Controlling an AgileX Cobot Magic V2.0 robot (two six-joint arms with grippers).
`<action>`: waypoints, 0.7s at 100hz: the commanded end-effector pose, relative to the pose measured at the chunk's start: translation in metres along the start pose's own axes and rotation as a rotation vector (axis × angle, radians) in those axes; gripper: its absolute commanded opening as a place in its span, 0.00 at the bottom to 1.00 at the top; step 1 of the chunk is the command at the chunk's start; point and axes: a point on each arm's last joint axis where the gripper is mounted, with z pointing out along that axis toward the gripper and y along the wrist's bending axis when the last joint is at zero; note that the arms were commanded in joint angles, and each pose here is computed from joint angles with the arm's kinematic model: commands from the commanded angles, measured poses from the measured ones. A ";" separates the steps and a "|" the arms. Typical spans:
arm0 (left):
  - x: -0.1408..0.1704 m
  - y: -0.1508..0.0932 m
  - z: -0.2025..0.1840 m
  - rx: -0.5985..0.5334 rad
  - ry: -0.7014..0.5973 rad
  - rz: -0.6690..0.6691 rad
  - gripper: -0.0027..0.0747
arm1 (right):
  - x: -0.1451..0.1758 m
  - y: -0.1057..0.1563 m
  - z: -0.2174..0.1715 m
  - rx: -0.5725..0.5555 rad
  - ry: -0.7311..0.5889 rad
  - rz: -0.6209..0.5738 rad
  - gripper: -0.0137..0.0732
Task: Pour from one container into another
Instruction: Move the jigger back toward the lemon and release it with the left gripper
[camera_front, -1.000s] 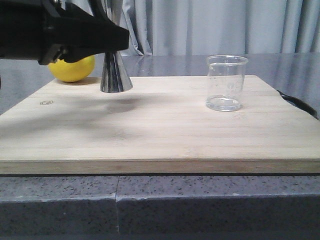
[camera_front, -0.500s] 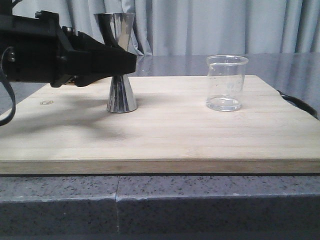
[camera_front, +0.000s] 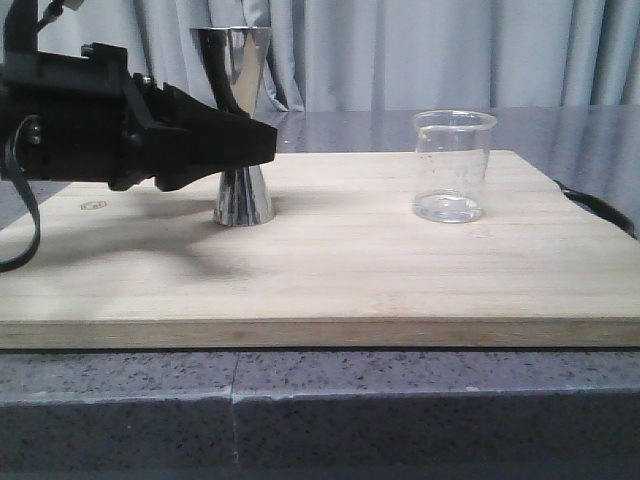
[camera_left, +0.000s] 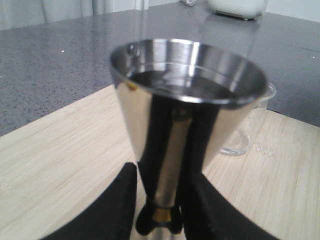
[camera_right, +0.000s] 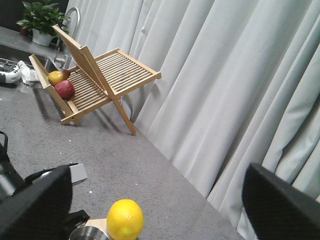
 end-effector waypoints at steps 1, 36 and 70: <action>-0.024 -0.001 -0.001 0.011 -0.124 0.024 0.28 | -0.018 -0.005 -0.002 0.031 -0.069 -0.008 0.88; -0.024 -0.001 -0.001 0.008 -0.127 0.021 0.51 | -0.018 -0.005 -0.002 0.034 -0.067 -0.008 0.88; -0.024 -0.001 -0.001 0.006 -0.128 0.020 0.78 | -0.017 -0.005 -0.002 0.037 -0.065 -0.008 0.88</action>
